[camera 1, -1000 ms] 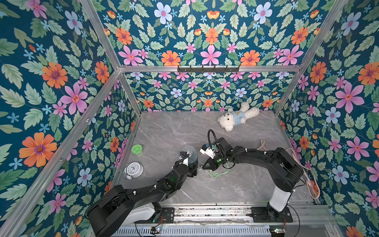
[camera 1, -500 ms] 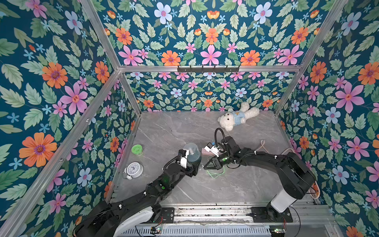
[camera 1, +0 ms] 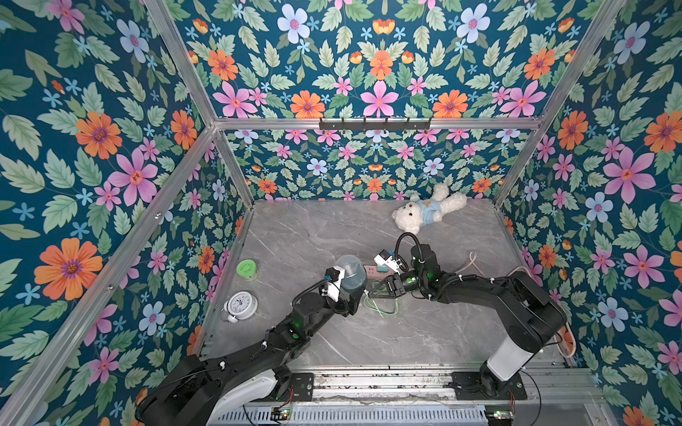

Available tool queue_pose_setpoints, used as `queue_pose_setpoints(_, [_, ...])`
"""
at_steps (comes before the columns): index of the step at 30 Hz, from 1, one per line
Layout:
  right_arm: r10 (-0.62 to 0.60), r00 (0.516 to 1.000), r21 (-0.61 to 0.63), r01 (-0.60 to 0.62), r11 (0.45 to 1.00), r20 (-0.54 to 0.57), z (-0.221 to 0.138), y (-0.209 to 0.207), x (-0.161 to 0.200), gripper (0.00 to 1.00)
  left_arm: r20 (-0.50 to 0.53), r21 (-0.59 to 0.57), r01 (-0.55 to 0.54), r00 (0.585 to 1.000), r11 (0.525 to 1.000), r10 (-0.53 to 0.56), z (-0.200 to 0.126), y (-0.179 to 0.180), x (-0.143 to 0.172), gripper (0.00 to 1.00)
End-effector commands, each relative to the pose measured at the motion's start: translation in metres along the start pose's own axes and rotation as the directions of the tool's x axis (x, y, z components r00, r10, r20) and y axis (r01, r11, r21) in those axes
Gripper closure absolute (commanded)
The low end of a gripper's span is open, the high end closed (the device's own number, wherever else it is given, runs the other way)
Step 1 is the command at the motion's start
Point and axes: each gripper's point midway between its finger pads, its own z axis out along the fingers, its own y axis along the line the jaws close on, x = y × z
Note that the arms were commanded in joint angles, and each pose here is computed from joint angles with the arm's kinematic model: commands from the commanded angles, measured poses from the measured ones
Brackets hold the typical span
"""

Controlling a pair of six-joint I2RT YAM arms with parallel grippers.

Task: Charge the cordless meat grinders
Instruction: Insert the charging cable into the cordless meat grinder.

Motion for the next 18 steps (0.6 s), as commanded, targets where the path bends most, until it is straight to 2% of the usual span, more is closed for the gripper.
queue_pose_setpoints(1, [-0.026,0.999,-0.066,0.029,0.997,0.045,-0.0064,0.0161,-0.0146,1.00,0.149,0.059,-0.029,0.989,0.998,0.020,-0.0029,-0.0137,-0.0399,0.31])
queue_pose_setpoints(10, [-0.024,0.999,-0.074,0.027,0.997,0.044,-0.0063,0.0120,-0.0145,1.00,0.179,0.040,-0.041,0.983,0.998,0.033,-0.0066,-0.0113,-0.0487,0.32])
queue_pose_setpoints(18, [0.010,0.999,-0.038,-0.009,0.999,0.041,-0.0066,0.0062,-0.0116,1.00,0.136,0.042,-0.042,0.990,0.998,0.036,0.0011,-0.0122,-0.0422,0.32])
